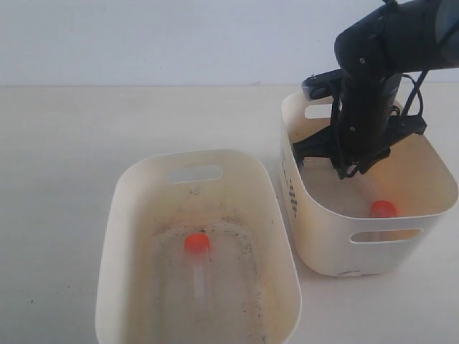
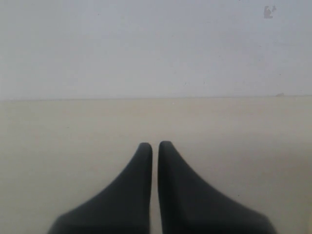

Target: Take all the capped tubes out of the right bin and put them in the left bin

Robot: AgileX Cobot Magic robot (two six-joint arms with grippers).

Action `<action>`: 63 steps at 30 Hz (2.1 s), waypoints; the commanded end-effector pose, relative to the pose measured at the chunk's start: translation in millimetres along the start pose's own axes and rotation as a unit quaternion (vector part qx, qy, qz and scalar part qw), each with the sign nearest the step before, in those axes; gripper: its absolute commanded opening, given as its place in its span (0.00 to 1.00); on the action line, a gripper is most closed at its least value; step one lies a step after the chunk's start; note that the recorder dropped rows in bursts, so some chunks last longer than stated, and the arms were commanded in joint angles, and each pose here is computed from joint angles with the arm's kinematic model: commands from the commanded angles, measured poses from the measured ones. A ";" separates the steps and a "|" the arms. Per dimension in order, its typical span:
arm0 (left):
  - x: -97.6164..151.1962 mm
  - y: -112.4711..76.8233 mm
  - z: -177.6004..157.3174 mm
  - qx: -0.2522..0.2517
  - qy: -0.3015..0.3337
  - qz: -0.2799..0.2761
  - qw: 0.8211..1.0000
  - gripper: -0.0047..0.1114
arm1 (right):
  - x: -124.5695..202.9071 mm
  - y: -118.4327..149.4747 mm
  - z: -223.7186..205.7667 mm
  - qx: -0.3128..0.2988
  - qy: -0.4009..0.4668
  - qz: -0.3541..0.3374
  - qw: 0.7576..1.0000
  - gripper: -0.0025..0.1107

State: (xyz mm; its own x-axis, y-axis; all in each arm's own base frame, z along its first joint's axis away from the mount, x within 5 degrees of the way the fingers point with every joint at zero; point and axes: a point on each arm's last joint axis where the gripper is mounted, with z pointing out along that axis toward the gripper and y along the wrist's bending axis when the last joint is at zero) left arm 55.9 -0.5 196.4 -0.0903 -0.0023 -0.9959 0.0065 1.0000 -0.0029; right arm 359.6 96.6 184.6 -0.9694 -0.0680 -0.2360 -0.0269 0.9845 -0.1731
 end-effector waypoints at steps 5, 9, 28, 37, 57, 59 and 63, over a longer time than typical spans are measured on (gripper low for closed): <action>-1.2 -0.4 0.1 0.004 -0.003 -0.003 1.000 0.08 | -5.2 0.9 -2.3 -0.006 -0.022 -0.005 1.000 0.31; -1.2 -0.4 0.1 0.004 -0.003 -0.003 1.000 0.08 | -5.4 0.9 -2.3 -0.006 -0.023 -0.005 1.000 0.32; -1.2 -0.4 0.1 0.004 -0.003 -0.003 1.000 0.08 | -4.5 4.1 23.0 0.015 -0.001 -0.004 1.000 0.62; -1.2 -0.4 0.1 0.004 -0.003 -0.003 1.000 0.08 | -5.6 -3.1 22.8 0.055 -0.007 -0.006 0.998 0.62; -1.2 -0.4 0.1 0.004 -0.003 -0.003 1.000 0.08 | -4.9 -3.9 23.2 0.060 -0.002 -0.008 0.998 0.62; -1.2 -0.4 0.1 0.004 -0.003 -0.003 1.000 0.08 | -5.1 -4.2 23.2 0.062 -0.003 -0.009 0.998 0.62; -1.2 -0.4 0.1 0.004 -0.003 -0.003 1.000 0.08 | -5.3 -4.8 23.1 0.065 -0.004 -0.012 0.998 0.62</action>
State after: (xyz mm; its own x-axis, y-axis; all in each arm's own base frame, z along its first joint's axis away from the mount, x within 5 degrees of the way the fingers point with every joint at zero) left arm 55.9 -0.5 196.4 -0.0903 -0.0023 -0.9959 0.0065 1.0000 -0.0029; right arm 369.5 92.8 163.1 -0.9665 -0.0810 -0.2437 -0.0120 0.9621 -0.2724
